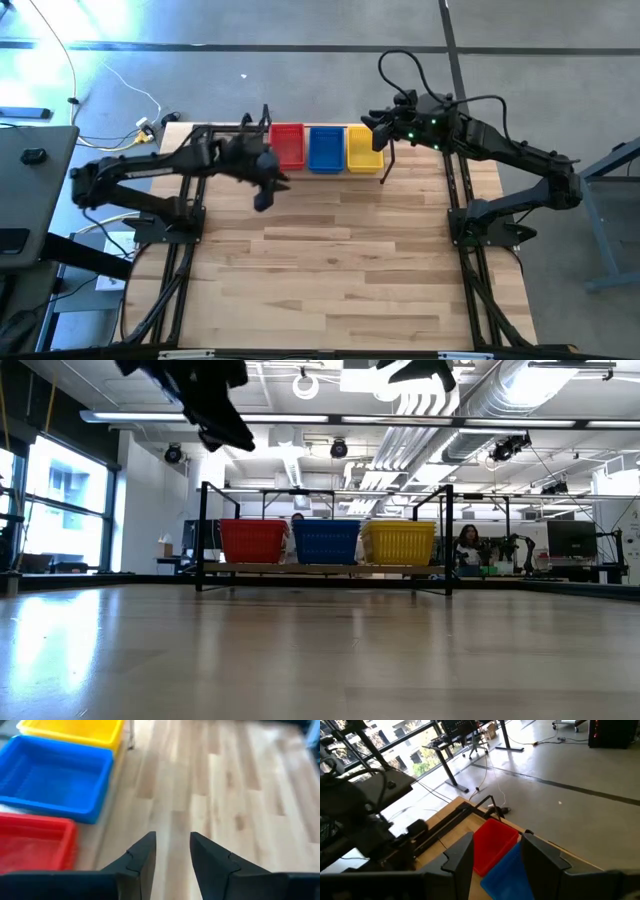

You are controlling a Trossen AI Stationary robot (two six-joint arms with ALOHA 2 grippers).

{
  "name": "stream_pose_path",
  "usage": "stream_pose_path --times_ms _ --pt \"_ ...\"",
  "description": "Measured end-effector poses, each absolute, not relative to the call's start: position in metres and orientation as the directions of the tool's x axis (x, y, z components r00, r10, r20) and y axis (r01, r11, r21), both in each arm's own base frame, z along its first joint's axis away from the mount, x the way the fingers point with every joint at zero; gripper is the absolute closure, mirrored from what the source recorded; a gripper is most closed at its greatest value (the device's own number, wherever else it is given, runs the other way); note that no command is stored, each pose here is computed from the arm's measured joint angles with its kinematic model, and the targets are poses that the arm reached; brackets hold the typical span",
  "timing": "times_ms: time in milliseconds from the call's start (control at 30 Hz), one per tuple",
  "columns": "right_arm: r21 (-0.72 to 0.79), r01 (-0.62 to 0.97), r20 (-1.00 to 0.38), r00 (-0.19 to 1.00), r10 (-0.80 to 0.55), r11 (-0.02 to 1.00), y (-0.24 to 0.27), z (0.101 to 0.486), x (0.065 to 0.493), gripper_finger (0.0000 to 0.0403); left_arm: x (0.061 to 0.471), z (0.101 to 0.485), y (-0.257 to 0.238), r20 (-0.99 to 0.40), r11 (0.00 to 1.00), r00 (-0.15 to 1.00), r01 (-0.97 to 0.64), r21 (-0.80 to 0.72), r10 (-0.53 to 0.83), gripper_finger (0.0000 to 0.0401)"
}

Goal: Stack baskets on shelf by color
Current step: Return to Home Position

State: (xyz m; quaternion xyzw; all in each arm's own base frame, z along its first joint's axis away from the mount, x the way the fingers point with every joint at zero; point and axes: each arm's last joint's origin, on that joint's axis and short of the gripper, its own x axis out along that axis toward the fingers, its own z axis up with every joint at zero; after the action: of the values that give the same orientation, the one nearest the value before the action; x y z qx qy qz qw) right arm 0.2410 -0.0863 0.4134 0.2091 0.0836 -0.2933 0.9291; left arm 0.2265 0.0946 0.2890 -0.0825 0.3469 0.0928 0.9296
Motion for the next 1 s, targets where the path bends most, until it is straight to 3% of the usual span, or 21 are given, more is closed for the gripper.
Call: stream_pose_path --times_ms 333,800,1000 --pt "0.321 0.577 -0.28 0.815 -0.507 0.751 -0.085 0.413 0.242 0.0257 0.186 0.265 0.043 -0.437 0.963 0.898 -0.165 -0.214 0.057 0.0295" --pt "0.311 0.51 -0.278 0.856 -0.437 0.802 -0.064 0.414 0.247 0.0257 0.123 0.231 0.009 -0.19 0.964 0.975 -0.157 -0.215 0.117 0.0295" --pt "0.32 0.483 -0.241 0.874 -0.423 0.815 -0.055 0.425 0.23 0.0257 0.105 0.211 0.008 -0.118 0.963 0.983 -0.163 -0.213 0.14 0.0295"
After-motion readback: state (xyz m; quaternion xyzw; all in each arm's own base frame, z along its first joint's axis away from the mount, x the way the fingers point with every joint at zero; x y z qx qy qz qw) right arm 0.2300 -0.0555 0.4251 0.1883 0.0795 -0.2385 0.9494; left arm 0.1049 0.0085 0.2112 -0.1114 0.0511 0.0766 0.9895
